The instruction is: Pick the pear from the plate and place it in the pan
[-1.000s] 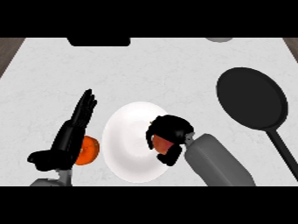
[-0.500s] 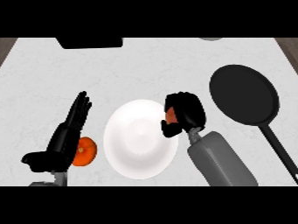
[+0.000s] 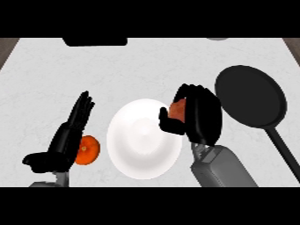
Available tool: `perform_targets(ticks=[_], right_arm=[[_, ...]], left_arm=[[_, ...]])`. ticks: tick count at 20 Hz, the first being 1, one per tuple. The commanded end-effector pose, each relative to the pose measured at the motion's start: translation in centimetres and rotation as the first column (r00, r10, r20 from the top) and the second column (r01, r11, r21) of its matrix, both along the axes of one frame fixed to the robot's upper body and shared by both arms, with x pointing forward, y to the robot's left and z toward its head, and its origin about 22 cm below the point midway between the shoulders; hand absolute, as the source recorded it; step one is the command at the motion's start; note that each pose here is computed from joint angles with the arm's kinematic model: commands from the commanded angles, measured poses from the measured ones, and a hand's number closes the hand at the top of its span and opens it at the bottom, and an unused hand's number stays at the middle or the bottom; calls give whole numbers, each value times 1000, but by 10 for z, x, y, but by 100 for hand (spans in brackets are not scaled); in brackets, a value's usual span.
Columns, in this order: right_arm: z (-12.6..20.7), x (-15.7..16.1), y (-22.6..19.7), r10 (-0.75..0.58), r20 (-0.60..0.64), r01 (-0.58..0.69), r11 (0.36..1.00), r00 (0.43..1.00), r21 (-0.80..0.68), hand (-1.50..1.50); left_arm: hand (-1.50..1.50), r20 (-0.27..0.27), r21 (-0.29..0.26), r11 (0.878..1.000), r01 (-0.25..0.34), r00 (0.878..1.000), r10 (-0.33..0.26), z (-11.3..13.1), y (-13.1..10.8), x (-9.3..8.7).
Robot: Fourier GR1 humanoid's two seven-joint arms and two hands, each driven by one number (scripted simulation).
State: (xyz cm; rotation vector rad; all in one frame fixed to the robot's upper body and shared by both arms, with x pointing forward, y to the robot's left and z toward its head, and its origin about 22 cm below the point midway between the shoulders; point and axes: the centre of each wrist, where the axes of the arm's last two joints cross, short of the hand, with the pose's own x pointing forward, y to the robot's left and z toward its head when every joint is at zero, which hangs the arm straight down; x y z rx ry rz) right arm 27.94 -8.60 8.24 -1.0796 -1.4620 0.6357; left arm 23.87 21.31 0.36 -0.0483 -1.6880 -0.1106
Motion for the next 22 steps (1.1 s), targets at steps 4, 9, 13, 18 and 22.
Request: perform_targets(ticks=[4,9,13,18,22], right_arm=[[-5,7,-48,-185,71,170,970,980,171,150],[-15,16,-97,-275,106,254,950,956,180,150],[-52,29,-152,-311,194,292,949,930,122,150],[-30,59,-195,-382,283,386,921,880,42,150],[-47,76,-223,-451,339,422,893,826,158,150]], left_arm=[[0,11,7,1000,17,1000,-17,1,-7,20],[0,8,4,1000,20,1000,-20,20,-11,-6],[0,13,17,999,41,999,-42,-3,-15,10],[0,17,2,1000,22,1000,-22,13,-5,20],[0,25,9,1000,27,999,-28,3,5,11]])
